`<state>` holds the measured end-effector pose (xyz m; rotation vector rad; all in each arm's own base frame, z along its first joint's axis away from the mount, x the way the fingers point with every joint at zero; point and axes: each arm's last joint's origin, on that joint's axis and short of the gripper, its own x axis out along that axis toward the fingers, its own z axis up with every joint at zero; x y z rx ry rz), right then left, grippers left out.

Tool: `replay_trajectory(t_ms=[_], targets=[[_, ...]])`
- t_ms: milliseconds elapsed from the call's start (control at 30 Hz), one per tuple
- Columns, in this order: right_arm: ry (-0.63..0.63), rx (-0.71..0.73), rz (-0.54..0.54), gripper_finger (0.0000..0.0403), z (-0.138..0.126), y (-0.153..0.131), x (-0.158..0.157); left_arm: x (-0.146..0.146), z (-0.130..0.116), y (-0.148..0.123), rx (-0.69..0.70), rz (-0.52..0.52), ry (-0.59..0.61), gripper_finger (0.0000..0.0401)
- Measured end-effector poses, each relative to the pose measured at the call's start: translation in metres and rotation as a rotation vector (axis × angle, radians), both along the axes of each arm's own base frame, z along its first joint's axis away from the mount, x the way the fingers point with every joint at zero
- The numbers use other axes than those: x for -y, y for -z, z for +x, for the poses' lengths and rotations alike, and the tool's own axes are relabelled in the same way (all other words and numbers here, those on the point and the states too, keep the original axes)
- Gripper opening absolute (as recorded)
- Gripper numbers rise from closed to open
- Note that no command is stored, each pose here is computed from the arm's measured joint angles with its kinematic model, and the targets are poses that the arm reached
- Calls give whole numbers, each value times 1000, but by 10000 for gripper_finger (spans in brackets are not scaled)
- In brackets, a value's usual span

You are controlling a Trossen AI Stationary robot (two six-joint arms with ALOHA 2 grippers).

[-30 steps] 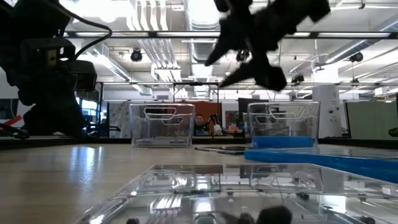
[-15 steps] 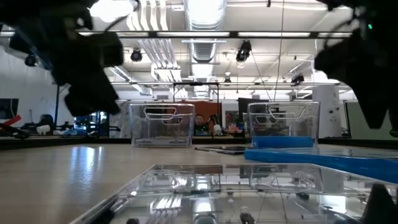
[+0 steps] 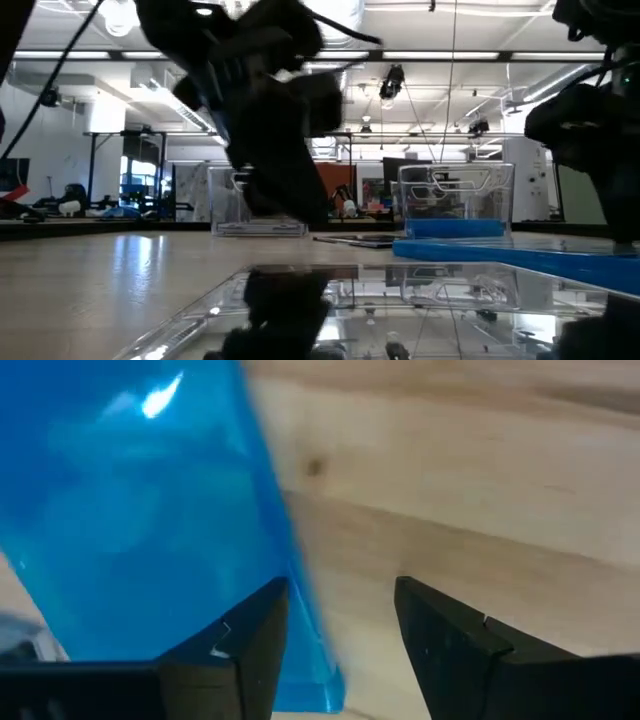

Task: Pick & place jewel cases by type
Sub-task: Stack the blue CD case into the right transparent bin

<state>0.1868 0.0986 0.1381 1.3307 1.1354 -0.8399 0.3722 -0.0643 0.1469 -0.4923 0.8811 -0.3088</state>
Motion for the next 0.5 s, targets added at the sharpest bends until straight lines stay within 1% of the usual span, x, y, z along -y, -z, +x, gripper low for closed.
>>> replay_trajectory(t_ms=[67,167,267,367,500], targets=[[-51,45,1,184,0,8,0,4,14,9,-39,5,12,106],[-96,89,2,194,0,19,1,7,32,17,-42,3,18,106],[-141,187,15,204,4,24,2,4,46,23,-57,-7,14,106],[-188,329,-3,211,13,23,5,-4,53,31,-95,-18,6,106],[-188,408,-23,214,21,29,15,-13,58,37,-106,-22,-3,106]])
